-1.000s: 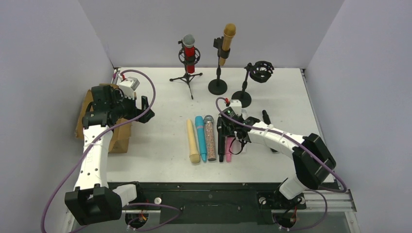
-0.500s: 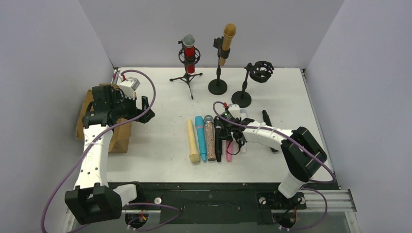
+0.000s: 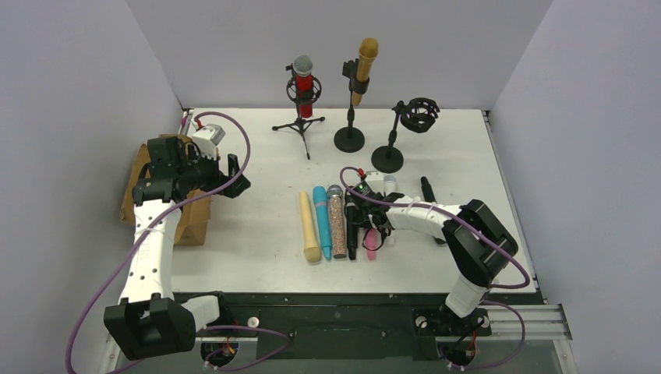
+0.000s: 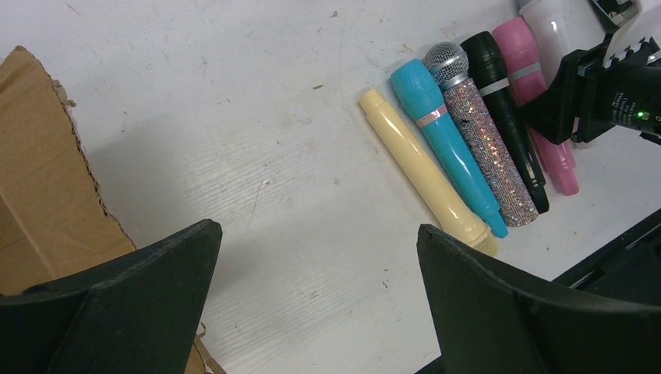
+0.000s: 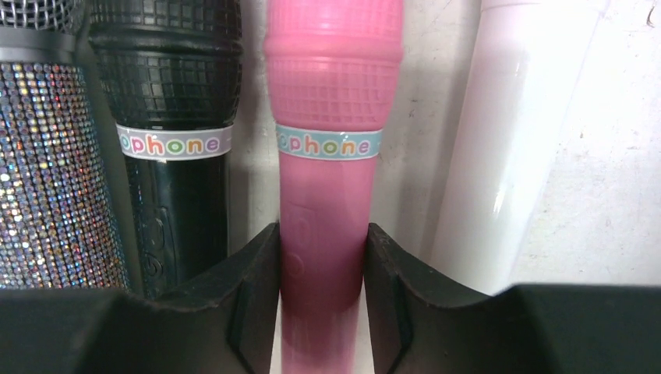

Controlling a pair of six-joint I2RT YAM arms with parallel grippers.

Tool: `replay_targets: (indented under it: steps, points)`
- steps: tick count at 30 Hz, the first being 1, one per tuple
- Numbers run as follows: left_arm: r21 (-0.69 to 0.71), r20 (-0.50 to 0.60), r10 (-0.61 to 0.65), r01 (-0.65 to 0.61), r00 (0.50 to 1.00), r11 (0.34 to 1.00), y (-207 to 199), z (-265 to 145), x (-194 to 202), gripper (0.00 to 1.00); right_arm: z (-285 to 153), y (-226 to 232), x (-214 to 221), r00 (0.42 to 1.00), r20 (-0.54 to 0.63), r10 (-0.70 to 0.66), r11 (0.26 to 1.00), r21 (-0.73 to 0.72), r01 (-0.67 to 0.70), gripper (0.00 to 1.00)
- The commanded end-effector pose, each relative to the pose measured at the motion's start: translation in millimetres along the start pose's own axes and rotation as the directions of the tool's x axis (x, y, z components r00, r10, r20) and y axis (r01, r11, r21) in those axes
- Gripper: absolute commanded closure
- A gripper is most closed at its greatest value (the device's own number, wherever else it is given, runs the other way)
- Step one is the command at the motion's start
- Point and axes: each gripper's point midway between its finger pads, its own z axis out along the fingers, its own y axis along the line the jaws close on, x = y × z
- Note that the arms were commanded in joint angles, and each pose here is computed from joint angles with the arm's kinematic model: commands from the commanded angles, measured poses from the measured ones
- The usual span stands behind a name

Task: Attach the microphones to the stand

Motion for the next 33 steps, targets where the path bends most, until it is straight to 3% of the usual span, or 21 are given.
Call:
replay_targets:
  steps: [1, 5, 12, 15, 17, 18, 19, 20, 21, 27, 33]
  points:
    - [0.042, 0.056, -0.002, -0.001, 0.998, 0.999, -9, -6, -21, 0.04, -14, -2, -23, 0.996, 0.077, 0.042, 0.999, -0.005, -0.042, 0.71]
    - [0.105, 0.087, -0.028, 0.019, 0.996, 0.994, -22, -8, -32, 0.04, -54, -2, -61, 0.977, 0.188, 0.099, 0.995, -0.047, -0.092, 0.86]
    - [0.260, 0.200, -0.051, -0.003, 0.978, 0.966, -61, -31, -71, 0.04, -157, 29, -131, 0.895, 0.404, 0.187, 0.969, -0.226, -0.100, 0.90]
    - [0.325, 0.244, -0.115, 0.030, 0.963, 0.945, -76, -41, -84, 0.04, -217, 64, -158, 0.818, 0.523, 0.238, 0.925, -0.378, -0.027, 0.93]
    - [0.398, 0.278, -0.132, 0.010, 0.951, 0.917, -92, -50, -91, 0.04, -248, 86, -173, 0.767, 0.578, 0.280, 0.884, -0.466, 0.029, 0.95]
    - [0.424, 0.348, -0.099, -0.062, 0.932, 0.904, -102, -59, -104, 0.04, -267, 96, -188, 0.722, 0.608, 0.330, 0.854, -0.518, 0.045, 0.96]
    - [0.473, 0.323, -0.169, -0.005, 0.931, 0.881, -108, -60, -102, 0.04, -277, 110, -190, 0.708, 0.626, 0.328, 0.837, -0.540, 0.090, 0.98]
    - [0.493, 0.369, -0.152, -0.054, 0.917, 0.868, -113, -64, -111, 0.04, -297, 118, -203, 0.665, 0.645, 0.376, 0.805, -0.583, 0.109, 0.99]
    - [0.552, 0.331, -0.203, -0.015, 0.922, 0.834, -122, -69, -111, 0.04, -309, 130, -208, 0.651, 0.653, 0.386, 0.787, -0.602, 0.137, 1.00]
    - [0.647, 0.337, -0.166, -0.099, 0.927, 0.756, -159, -88, -115, 0.04, -367, 185, -227, 0.569, 0.665, 0.484, 0.662, -0.703, 0.259, 1.00]
    - [0.703, 0.311, -0.131, -0.135, 0.941, 0.698, -185, -101, -101, 0.04, -414, 201, -237, 0.486, 0.637, 0.599, 0.559, -0.767, 0.316, 1.00]
